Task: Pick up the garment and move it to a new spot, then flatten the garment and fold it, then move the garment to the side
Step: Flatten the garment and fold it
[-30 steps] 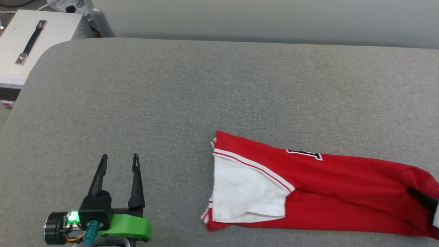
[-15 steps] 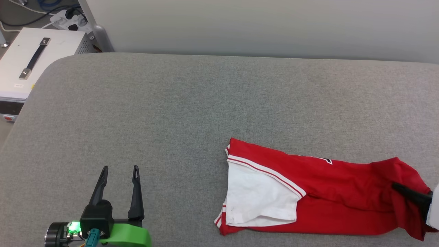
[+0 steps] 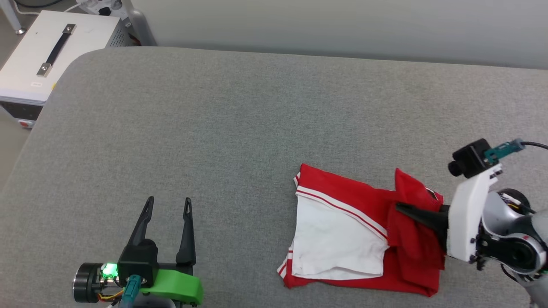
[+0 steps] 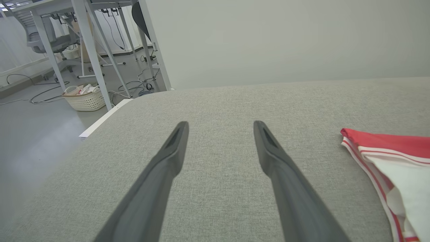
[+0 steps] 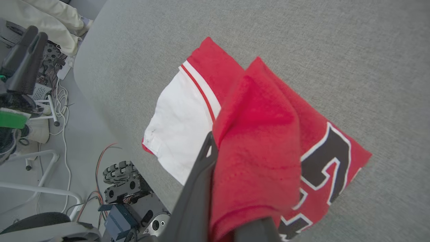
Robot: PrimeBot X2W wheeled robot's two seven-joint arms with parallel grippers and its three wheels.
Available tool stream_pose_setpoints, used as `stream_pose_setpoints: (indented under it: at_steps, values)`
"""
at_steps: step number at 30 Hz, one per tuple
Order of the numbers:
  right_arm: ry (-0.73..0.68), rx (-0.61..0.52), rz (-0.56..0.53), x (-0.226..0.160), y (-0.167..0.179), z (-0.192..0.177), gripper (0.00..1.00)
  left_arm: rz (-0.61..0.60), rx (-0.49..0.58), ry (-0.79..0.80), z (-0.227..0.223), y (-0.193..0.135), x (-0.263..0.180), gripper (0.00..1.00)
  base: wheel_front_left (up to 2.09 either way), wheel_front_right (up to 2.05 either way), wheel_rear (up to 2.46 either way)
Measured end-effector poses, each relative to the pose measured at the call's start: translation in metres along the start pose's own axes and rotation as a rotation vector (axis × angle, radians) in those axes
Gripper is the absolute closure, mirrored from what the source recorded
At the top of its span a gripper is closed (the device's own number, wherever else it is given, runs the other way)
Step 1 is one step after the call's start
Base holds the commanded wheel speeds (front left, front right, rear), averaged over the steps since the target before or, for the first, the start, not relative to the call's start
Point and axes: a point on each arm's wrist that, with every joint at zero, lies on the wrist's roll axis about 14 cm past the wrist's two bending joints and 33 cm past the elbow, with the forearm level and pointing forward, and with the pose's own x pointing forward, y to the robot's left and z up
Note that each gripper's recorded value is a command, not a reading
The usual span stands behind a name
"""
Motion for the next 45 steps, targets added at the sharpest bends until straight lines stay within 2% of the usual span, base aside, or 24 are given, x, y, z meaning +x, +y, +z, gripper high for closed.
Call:
stream_pose_setpoints:
  at_steps: [7, 18, 19, 20, 21, 26, 30, 37, 45]
  values:
    - [0.105, -0.036, 0.071, 0.048, 0.021, -0.008, 1.0, 0.026, 0.012, 0.011, -0.003, 0.007, 0.003, 0.0, 0.0, 0.0, 0.0]
    - [0.165, -0.037, 0.048, 0.095, 0.011, -0.029, 1.0, 0.054, 0.02, 0.042, -0.012, 0.013, 0.005, 0.0, 0.0, 0.0, 0.0]
    - [0.159, -0.041, 0.043, 0.096, 0.01, -0.028, 0.7, 0.055, 0.021, 0.044, -0.012, 0.013, 0.006, 0.0, 0.0, 0.0, 0.0]
    - [0.151, -0.052, 0.038, 0.097, 0.01, -0.027, 0.46, 0.057, 0.021, 0.044, -0.013, 0.013, 0.006, 0.0, 0.0, 0.0, 0.0]
    - [0.144, -0.068, 0.036, 0.097, 0.01, -0.026, 0.0, 0.056, 0.02, 0.043, -0.012, 0.013, 0.006, 0.0, 0.0, 0.0, 0.0]
    - [0.024, -0.141, 0.044, 0.084, 0.019, -0.002, 0.0, 0.057, 0.017, 0.027, -0.008, 0.013, 0.005, 0.0, 0.0, 0.0, 0.0]
    - [-0.125, -0.195, 0.007, 0.055, 0.013, 0.025, 0.0, 0.053, 0.014, 0.013, -0.003, 0.011, 0.002, 0.0, 0.0, 0.0, 0.0]
    - [-0.41, -0.24, -0.169, -0.012, -0.023, 0.059, 0.0, 0.006, 0.001, -0.008, 0.002, -0.003, 0.002, 0.0, 0.0, 0.0, 0.0]
    - [-0.756, -0.334, -0.416, -0.091, -0.046, 0.076, 0.0, -0.03, -0.004, -0.053, 0.015, -0.014, 0.005, 0.0, 0.0, 0.0, 0.0]
